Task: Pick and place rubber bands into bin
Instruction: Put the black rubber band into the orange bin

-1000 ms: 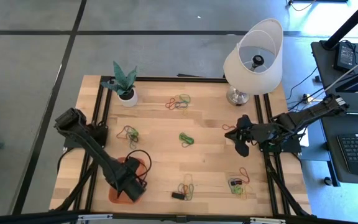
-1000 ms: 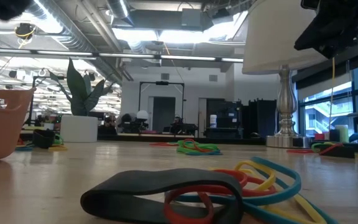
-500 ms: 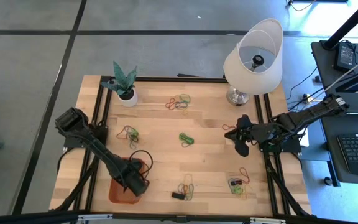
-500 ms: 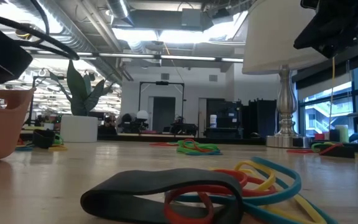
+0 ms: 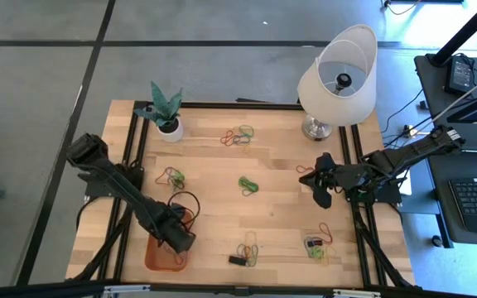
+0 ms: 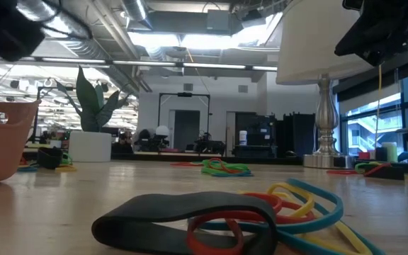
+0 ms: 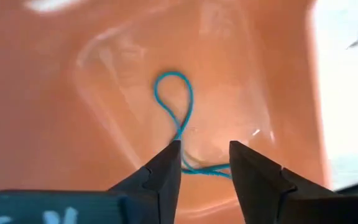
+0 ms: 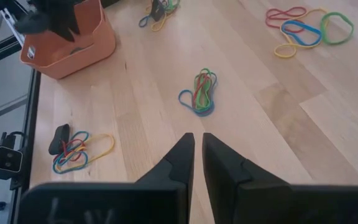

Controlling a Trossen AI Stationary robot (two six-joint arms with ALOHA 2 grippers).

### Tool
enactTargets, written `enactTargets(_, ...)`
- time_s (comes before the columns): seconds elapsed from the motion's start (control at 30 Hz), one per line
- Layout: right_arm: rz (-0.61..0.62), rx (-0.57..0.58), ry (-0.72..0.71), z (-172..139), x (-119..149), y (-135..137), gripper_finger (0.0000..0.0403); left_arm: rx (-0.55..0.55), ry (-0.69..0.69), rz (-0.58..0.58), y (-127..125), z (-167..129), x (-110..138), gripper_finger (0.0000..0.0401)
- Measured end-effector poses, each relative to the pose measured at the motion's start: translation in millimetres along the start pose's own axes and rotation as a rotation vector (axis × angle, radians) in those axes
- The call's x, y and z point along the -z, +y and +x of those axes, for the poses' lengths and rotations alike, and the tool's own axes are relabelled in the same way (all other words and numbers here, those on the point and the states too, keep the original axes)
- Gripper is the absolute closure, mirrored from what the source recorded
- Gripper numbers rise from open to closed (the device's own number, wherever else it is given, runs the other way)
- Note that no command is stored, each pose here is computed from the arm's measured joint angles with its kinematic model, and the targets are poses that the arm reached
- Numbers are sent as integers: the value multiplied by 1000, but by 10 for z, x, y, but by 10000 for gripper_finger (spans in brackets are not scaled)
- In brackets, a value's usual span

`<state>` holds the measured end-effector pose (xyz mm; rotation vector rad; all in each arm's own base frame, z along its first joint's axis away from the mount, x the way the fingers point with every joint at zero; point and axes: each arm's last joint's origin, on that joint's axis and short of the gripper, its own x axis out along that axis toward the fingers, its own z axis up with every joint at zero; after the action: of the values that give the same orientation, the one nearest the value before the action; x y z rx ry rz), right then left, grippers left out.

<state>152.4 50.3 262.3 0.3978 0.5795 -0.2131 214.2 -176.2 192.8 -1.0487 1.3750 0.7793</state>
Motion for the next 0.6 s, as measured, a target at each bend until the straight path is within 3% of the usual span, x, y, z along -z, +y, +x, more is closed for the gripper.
enactTargets(0.27, -1, 0, 0, 1, 0, 0, 366, 81, -89, 1, 193, -396, -69, 275)
enactTargets(0.43, 0, 0, -7, 2, -5, 3, 366, 101, -278, 87, 348, -613, -208, 289)
enactTargets(0.6, 26, 37, -65, 1, -35, 3, 366, 86, -448, 227, 475, -850, -513, 304)
